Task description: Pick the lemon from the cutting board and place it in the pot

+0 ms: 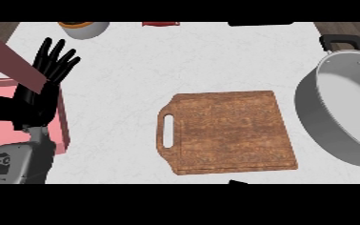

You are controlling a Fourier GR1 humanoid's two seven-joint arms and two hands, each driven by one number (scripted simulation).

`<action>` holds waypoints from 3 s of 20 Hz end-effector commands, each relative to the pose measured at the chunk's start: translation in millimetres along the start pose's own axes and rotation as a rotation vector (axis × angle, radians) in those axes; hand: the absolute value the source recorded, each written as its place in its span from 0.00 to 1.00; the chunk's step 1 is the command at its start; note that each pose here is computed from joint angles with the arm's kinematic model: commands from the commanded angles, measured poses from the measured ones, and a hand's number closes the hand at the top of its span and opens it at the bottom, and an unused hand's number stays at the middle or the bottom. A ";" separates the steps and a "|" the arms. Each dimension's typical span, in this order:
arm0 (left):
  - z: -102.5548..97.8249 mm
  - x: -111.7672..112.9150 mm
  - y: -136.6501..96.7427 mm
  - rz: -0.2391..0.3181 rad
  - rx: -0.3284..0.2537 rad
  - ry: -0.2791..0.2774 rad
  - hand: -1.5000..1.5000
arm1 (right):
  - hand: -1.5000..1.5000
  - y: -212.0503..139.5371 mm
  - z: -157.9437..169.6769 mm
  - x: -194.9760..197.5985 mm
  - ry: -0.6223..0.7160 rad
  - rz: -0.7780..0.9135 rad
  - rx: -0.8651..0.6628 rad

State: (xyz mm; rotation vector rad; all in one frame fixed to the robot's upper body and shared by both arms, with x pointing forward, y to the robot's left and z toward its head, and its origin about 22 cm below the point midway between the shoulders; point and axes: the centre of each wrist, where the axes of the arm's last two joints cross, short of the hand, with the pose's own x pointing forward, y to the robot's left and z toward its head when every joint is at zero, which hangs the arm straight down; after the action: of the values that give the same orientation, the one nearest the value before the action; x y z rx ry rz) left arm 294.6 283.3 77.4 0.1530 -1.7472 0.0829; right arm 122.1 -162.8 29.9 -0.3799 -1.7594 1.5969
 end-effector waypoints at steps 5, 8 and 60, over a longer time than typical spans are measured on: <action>-0.7 -0.2 5.7 -0.009 0.016 0.006 0.50 | 1.00 -54.0 51.8 67.4 0.253 0.081 -0.299; 0.1 -2.1 -1.6 0.006 0.009 0.014 0.50 | 1.00 -79.0 60.1 79.7 0.333 0.052 -0.464; -4.3 -8.6 -20.6 0.016 -0.050 -0.009 0.50 | 0.00 -131.6 172.8 -299.0 0.635 -0.237 -0.404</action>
State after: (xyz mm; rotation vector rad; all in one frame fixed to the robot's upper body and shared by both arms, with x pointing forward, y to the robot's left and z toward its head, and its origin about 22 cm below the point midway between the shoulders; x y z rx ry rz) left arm 303.0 259.7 75.5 0.0876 -1.7699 0.0374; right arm 239.0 -498.2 74.6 -0.8472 -1.4881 0.7857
